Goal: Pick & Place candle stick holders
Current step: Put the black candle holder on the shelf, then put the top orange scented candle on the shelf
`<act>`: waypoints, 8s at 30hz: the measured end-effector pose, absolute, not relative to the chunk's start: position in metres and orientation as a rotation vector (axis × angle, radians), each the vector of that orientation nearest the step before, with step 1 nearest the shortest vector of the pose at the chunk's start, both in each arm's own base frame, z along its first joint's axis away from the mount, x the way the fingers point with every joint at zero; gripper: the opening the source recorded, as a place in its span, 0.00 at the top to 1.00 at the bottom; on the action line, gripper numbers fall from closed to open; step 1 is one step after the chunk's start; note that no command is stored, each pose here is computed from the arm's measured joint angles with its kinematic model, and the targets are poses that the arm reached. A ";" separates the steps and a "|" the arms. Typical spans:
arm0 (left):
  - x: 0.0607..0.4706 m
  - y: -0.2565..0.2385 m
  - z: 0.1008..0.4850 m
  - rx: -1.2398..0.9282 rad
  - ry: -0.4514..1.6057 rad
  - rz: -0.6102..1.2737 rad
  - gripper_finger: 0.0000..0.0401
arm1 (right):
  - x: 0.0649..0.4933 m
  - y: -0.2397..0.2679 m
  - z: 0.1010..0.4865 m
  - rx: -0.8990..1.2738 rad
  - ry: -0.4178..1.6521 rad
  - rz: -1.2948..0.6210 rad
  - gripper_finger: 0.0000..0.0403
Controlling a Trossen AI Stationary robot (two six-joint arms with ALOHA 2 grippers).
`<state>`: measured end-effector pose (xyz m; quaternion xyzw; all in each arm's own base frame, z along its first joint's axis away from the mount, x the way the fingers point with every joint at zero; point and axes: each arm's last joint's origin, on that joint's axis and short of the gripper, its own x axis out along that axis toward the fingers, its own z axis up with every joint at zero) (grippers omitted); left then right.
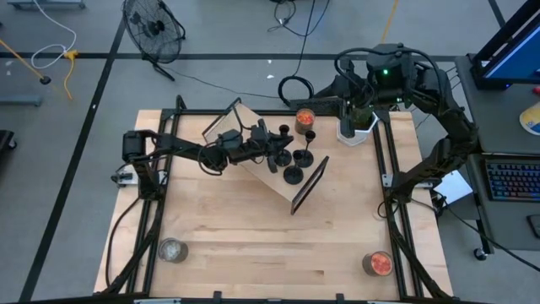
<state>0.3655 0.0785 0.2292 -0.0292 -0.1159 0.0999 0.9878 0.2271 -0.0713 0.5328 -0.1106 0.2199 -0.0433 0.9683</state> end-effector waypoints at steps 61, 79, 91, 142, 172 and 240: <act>0.340 0.074 0.252 -0.139 0.082 0.290 0.27 | 0.227 -0.070 0.531 -0.224 0.456 -0.031 0.68; 0.278 0.059 0.280 -0.305 0.397 0.336 0.20 | 0.224 -0.075 0.529 -0.243 0.522 -0.219 0.68; 0.263 0.056 0.291 -0.342 0.399 0.344 0.20 | 0.209 -0.124 0.531 -0.191 0.530 -0.565 0.68; 0.260 0.053 0.285 -0.469 0.459 0.314 0.20 | 0.272 -0.287 0.345 0.283 1.049 -0.413 0.68; 0.260 0.053 0.285 -0.493 0.457 0.320 0.20 | 0.276 -0.291 0.281 0.463 1.104 -0.567 0.68; 0.260 0.053 0.285 -0.491 0.460 0.308 0.20 | 0.269 -0.288 0.221 0.650 1.091 -0.730 0.57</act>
